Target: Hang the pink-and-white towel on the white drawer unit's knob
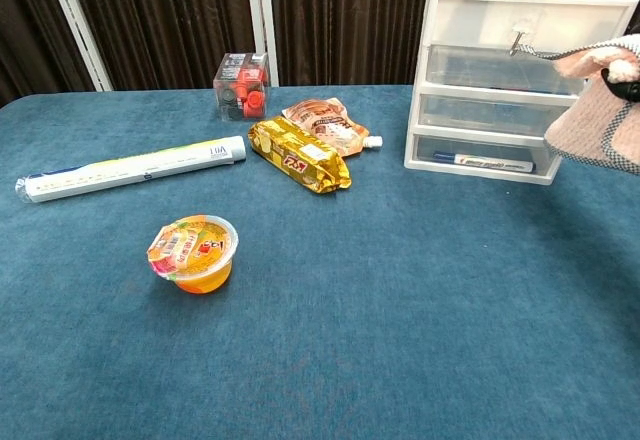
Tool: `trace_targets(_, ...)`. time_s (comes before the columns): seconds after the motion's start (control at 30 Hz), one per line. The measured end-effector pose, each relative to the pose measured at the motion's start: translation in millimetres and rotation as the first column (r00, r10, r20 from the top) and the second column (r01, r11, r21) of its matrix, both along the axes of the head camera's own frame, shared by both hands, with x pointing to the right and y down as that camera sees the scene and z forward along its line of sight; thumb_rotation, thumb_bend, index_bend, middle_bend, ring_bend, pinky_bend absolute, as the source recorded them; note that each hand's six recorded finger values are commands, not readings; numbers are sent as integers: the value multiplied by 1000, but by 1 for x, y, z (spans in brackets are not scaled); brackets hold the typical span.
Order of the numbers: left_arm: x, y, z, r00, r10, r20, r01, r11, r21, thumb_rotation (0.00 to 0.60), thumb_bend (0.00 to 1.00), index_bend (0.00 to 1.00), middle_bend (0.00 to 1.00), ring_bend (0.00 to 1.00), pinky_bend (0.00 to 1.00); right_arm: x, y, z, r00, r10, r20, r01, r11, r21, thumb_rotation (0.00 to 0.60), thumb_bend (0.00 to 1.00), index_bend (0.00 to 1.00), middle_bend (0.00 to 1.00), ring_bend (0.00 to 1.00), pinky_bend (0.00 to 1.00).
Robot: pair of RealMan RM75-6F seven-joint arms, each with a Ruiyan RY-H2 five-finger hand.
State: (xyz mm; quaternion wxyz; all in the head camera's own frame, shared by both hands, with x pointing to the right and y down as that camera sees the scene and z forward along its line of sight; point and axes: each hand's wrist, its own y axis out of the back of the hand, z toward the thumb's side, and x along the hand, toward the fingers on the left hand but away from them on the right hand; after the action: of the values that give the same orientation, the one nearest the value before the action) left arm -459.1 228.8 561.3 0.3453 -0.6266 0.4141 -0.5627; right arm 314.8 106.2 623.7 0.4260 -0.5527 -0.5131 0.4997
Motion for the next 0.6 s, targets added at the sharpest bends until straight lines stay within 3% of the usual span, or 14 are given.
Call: trace_targets(0.6, 0, 0, 0, 1000, 0, 2, 0, 1000, -3, 600, 0, 0, 0, 0, 0, -2, 1, 2, 1000, -5, 6, 5, 1000, -1, 600, 401, 847, 1000, 983, 950)
